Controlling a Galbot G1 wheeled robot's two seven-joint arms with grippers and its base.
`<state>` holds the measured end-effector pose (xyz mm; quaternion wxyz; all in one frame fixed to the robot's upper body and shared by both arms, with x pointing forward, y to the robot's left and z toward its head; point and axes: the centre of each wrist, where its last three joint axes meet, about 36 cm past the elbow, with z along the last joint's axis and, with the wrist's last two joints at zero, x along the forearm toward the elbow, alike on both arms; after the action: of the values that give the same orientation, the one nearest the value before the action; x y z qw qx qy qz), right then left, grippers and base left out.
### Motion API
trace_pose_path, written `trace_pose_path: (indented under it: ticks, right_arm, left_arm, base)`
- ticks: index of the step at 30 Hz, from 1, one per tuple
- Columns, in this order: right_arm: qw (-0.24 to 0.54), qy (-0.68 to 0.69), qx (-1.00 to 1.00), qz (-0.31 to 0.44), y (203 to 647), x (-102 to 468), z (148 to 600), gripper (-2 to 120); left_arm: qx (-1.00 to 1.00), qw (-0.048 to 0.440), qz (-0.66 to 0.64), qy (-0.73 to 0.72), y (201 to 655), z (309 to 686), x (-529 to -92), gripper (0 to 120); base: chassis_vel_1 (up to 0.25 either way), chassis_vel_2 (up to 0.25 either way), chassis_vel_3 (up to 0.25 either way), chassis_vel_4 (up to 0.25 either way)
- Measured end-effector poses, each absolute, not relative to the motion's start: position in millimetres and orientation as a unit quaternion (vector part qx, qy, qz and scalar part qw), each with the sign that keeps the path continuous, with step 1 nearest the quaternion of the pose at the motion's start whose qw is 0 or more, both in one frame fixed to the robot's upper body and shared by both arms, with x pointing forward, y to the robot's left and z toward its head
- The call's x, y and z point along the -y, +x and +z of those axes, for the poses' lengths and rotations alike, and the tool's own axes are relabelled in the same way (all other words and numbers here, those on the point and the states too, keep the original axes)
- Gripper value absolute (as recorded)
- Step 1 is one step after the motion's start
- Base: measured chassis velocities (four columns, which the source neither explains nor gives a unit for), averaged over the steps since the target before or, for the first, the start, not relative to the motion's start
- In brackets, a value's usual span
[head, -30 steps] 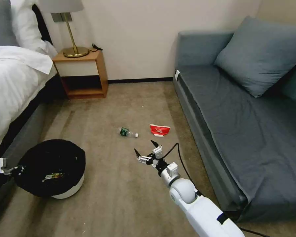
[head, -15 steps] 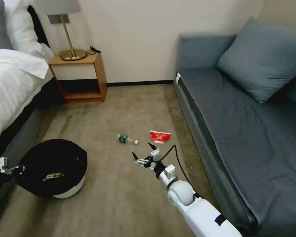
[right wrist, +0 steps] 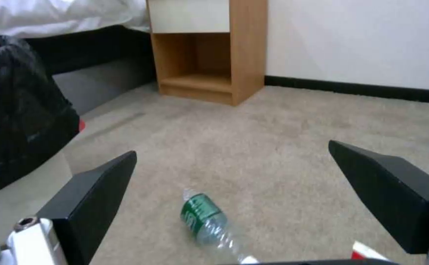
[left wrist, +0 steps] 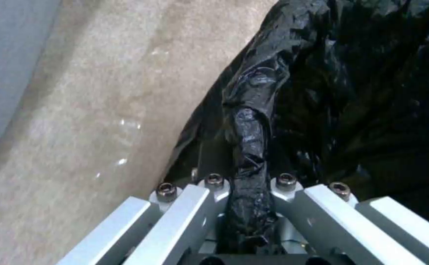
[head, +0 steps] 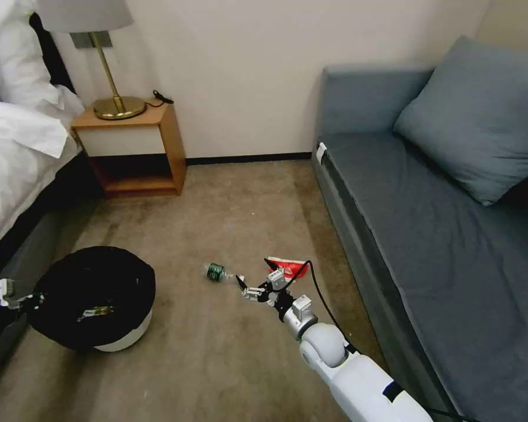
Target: Pick up the trash bin, then pick up the garbage on the floor and place it into the trash bin.
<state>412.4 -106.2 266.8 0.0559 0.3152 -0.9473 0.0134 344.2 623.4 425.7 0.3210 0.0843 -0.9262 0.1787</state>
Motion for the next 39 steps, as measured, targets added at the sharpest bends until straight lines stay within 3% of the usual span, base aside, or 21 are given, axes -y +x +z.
trace_pose_path:
  ticks: [8, 10, 14, 16, 25, 33, 39]
  right_arm:
    - [0.079, 0.322, 0.942, 0.044, 410, 112, 263, 100]
    - [0.135, 0.338, 0.925, 0.11, 412, 137, 264, 100]
    - [0.18, 0.354, 0.904, 0.16, 422, 156, 269, 100]
    - [0.218, 0.364, 0.88, 0.212, 451, 178, 279, 100]
    - [0.263, 0.39, 0.845, 0.254, 535, 188, 292, 100]
    - [0.3, 0.402, 0.818, 0.281, 557, 181, 262, 100]
    - [0.316, 0.405, 0.801, 0.308, 556, 188, 246, 83]
  left_arm:
    - [0.927, 0.318, 0.18, 0.089, 341, 428, -627, 4]
    - [0.927, 0.317, 0.181, 0.091, 338, 429, -628, 4]
    - [0.926, 0.318, 0.181, 0.091, 335, 427, -627, 4]
    - [0.926, 0.32, 0.18, 0.093, 333, 426, -626, 4]
    - [0.925, 0.321, 0.181, 0.09, 333, 423, -623, 4]
    - [0.925, 0.323, 0.178, 0.089, 330, 421, -618, 4]
    - [0.926, 0.323, 0.175, 0.089, 329, 423, -618, 4]
  base:
    - [-0.179, 0.186, 0.174, -0.191]
    - [-0.129, 0.124, 0.115, -0.117]
    - [-0.038, 0.027, 0.046, -0.052]
    - [0.031, -0.054, -0.049, 0.044]
    - [0.006, -0.012, -0.01, 0.009]
    - [0.0, 0.0, 0.0, 0.0]
    - [0.0, 0.0, 0.0, 0.0]
